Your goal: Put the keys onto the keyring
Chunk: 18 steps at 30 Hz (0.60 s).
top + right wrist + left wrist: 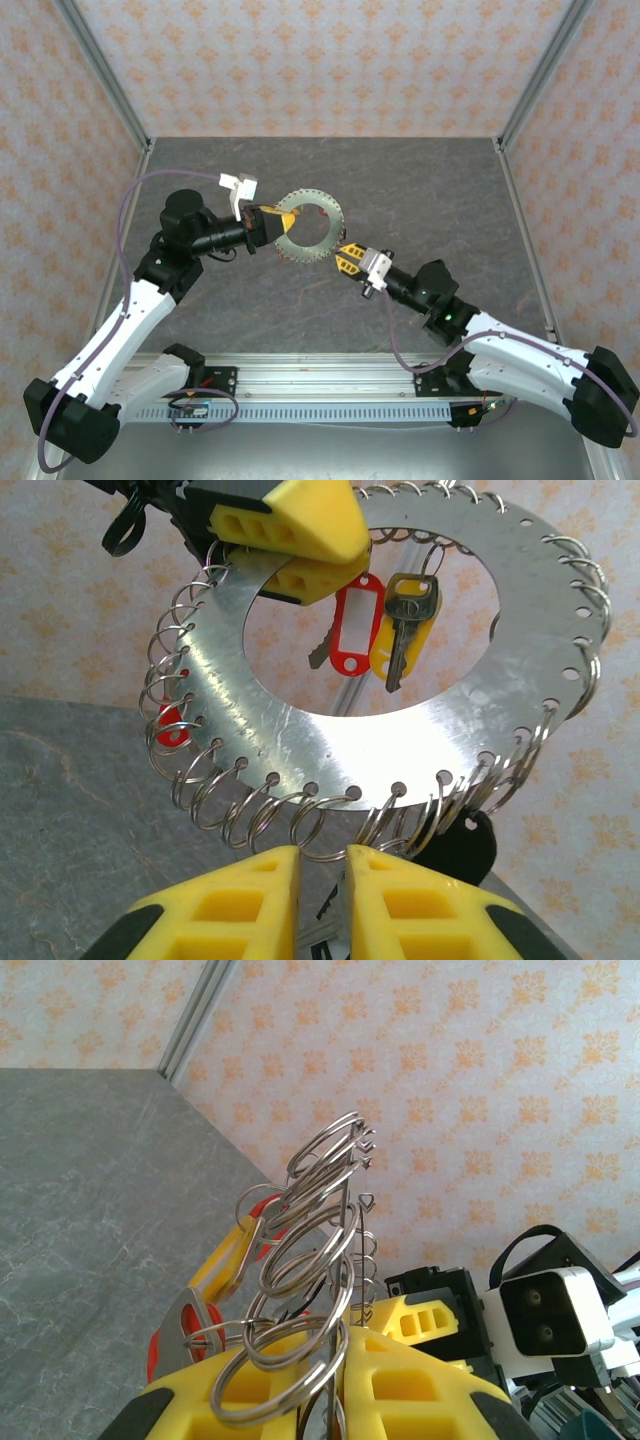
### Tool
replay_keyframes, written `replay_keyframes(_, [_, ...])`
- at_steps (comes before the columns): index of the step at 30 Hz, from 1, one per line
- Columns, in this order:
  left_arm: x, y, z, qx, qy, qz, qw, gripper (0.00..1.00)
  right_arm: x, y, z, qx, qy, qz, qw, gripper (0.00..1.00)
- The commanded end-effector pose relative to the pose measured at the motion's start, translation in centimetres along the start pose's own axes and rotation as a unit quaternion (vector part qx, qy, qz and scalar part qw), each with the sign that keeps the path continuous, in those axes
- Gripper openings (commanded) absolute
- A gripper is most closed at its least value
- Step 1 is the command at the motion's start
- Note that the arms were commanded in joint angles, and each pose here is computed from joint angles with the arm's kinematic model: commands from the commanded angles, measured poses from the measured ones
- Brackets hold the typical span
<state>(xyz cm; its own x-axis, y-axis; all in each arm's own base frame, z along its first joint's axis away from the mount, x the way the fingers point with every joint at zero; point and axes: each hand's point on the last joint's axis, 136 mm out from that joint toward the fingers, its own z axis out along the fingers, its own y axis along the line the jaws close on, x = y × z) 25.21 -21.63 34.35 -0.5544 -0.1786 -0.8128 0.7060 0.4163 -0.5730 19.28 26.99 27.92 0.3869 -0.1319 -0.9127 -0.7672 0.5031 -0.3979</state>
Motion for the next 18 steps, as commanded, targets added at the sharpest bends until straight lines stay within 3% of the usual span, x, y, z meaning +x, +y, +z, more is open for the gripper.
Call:
replay_keyframes(1, [-2.2, -2.3, -0.6, 0.022, -0.025, 0.041, 0.999, 0.00, -0.4, -0.1, -0.4, 0.009, -0.011, -0.002, 1.000, 0.18])
replay_keyframes(18, [-2.2, -2.5, -0.8, 0.024, -0.022, 0.044, 0.999, 0.00, 1.1, -0.7, -0.4, 0.031, 0.020, 0.001, 0.999, 0.19])
